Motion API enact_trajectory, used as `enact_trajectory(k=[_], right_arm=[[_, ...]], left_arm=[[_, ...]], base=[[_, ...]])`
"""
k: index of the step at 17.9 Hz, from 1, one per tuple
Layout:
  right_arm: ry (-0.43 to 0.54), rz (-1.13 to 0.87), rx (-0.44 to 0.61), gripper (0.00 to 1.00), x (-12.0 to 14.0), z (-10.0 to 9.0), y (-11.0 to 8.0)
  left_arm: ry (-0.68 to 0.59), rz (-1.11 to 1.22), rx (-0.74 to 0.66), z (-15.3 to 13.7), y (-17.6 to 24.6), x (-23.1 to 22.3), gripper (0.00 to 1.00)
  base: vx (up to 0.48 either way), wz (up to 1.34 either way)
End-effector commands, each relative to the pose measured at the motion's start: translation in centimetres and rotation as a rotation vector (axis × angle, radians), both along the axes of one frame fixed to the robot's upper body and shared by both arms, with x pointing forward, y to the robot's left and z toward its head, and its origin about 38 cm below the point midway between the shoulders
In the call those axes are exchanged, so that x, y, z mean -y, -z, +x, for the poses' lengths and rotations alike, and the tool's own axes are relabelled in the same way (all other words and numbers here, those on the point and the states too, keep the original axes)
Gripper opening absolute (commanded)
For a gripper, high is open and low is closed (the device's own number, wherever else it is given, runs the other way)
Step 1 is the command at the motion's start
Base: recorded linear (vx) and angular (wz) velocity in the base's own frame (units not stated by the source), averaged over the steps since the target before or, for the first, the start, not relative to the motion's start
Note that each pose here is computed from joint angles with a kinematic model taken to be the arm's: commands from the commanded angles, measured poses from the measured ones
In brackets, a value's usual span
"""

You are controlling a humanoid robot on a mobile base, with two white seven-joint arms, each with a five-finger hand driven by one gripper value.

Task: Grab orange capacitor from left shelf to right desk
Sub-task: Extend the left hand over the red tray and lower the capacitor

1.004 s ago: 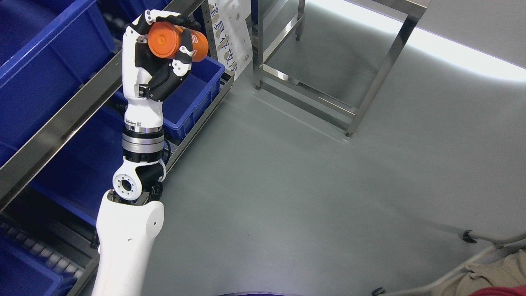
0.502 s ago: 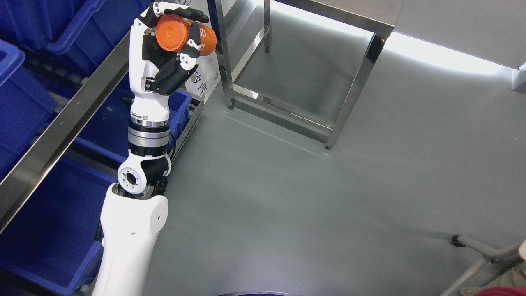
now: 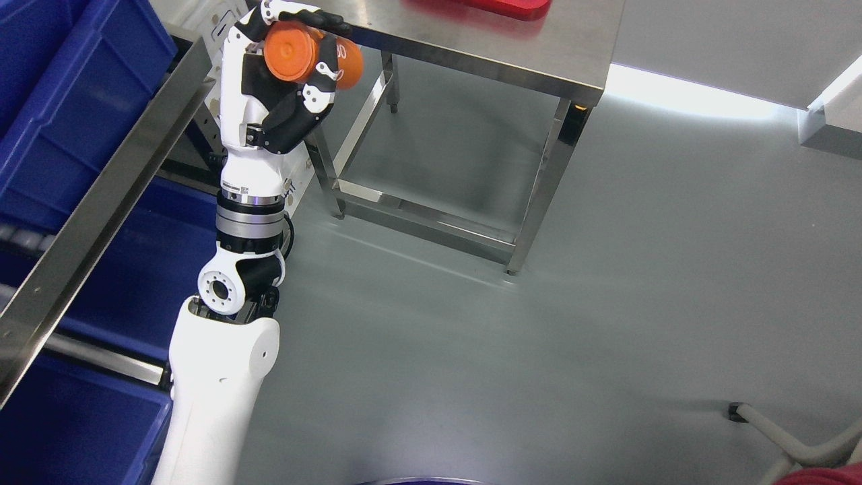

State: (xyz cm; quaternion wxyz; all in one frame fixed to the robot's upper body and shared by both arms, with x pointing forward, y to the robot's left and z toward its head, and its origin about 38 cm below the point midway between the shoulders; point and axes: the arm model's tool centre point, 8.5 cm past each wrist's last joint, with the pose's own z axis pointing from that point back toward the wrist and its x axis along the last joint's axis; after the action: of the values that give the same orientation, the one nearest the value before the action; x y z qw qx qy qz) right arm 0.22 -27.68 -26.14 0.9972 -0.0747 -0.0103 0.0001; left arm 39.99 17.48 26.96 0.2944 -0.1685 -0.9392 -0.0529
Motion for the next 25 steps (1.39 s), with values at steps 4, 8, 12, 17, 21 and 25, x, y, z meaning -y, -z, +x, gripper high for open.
enact_trajectory(k=[4, 8, 12, 17, 21, 25], right_arm=[[0.012, -0.018, 0.016, 1.0, 1.1, 0.4, -0.1], [0.012, -0.018, 0.018, 1.0, 1.1, 0.5, -0.1], [0.012, -0.018, 0.016, 1.0, 1.1, 0.4, -0.1], [0.012, -0.018, 0.016, 1.0, 1.1, 0.4, -0.1], [0.012, -0.018, 0.016, 1.0, 1.1, 0.4, -0.1], [0.012, -0.018, 0.016, 1.0, 1.1, 0.4, -0.1]], left_arm=[[0.044, 0.04, -0.044, 0.6, 0.8, 1.4, 0.02], [0.055, 0.076, -0.07, 3.7, -1.1, 2.4, 0.02], [0.097, 0.11, -0.126, 5.7, -2.1, 4.1, 0.03], [0.202, 0.251, -0.271, 8.0, -2.5, 9.0, 0.03], [0.194, 0.417, -0.47, 11.5, 0.5, 11.1, 0.04], [0.191, 0.558, -0.587, 11.8, 5.9, 12.5, 0.04]], base=[[0.297, -0.09], [0.315, 0.03], [0.326, 0.0], [0.303, -0.06], [0.233, -0.02], [0.208, -0.01]])
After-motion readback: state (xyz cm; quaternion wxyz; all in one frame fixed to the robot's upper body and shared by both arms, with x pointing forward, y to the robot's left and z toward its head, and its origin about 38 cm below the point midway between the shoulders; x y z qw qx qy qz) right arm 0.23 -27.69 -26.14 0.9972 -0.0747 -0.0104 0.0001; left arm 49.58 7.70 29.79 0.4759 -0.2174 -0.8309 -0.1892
